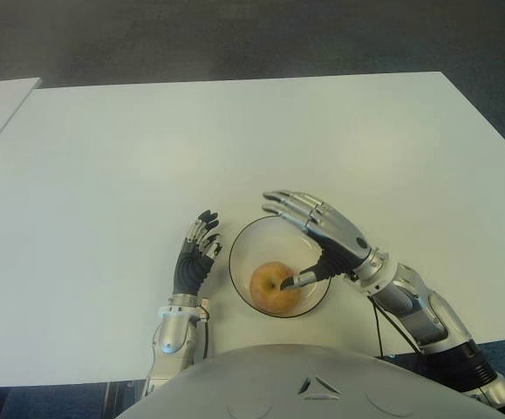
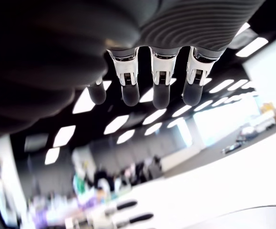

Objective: Put the apples into the plate.

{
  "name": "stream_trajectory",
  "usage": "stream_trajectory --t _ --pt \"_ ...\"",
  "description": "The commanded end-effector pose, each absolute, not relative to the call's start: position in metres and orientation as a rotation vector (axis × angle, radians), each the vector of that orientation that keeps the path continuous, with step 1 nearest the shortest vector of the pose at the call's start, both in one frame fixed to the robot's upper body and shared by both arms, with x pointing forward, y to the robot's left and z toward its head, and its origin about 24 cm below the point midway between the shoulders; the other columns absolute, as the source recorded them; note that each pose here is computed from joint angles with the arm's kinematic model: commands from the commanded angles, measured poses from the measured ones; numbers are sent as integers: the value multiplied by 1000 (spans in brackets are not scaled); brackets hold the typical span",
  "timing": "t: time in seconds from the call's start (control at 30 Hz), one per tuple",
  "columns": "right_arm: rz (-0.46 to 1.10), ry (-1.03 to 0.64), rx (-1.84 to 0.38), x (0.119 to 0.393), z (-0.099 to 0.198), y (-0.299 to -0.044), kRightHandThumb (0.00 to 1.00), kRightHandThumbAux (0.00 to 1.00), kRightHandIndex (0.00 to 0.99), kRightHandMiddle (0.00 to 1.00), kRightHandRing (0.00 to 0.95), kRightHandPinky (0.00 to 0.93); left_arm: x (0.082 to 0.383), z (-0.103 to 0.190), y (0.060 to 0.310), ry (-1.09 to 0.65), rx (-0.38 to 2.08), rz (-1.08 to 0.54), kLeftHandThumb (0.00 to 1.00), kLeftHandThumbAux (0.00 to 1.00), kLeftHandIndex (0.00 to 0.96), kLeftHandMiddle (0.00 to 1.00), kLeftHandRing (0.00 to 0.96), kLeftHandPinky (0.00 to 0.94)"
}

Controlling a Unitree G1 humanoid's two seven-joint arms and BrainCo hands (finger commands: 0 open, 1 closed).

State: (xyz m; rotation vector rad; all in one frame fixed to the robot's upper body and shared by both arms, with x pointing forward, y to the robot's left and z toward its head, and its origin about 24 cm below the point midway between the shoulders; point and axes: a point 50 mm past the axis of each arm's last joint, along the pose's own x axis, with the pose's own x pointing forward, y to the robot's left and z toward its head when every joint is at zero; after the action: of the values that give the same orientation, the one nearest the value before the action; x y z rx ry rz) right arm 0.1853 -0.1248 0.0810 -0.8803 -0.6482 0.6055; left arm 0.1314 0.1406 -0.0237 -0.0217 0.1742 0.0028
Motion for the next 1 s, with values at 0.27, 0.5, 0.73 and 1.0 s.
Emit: stream_trajectory --t 0.27,0.5,0.73,1.0 --pt "333 -213 -275 222 68 -163 342 509 119 136 124 159 117 -48 140 316 -46 37 154 566 176 173 166 203" --pt "144 12 -53 219 30 -205 335 600 202 179 163 204 116 -49 139 312 -46 40 163 563 173 166 168 219" --pt "26 131 84 197 8 -207 289 650 245 233 205 249 113 -48 140 312 -48 50 149 556 157 162 160 201" --pt "-24 211 97 181 -8 -210 274 659 247 245 221 254 111 -48 142 313 -41 62 146 536 163 159 150 193"
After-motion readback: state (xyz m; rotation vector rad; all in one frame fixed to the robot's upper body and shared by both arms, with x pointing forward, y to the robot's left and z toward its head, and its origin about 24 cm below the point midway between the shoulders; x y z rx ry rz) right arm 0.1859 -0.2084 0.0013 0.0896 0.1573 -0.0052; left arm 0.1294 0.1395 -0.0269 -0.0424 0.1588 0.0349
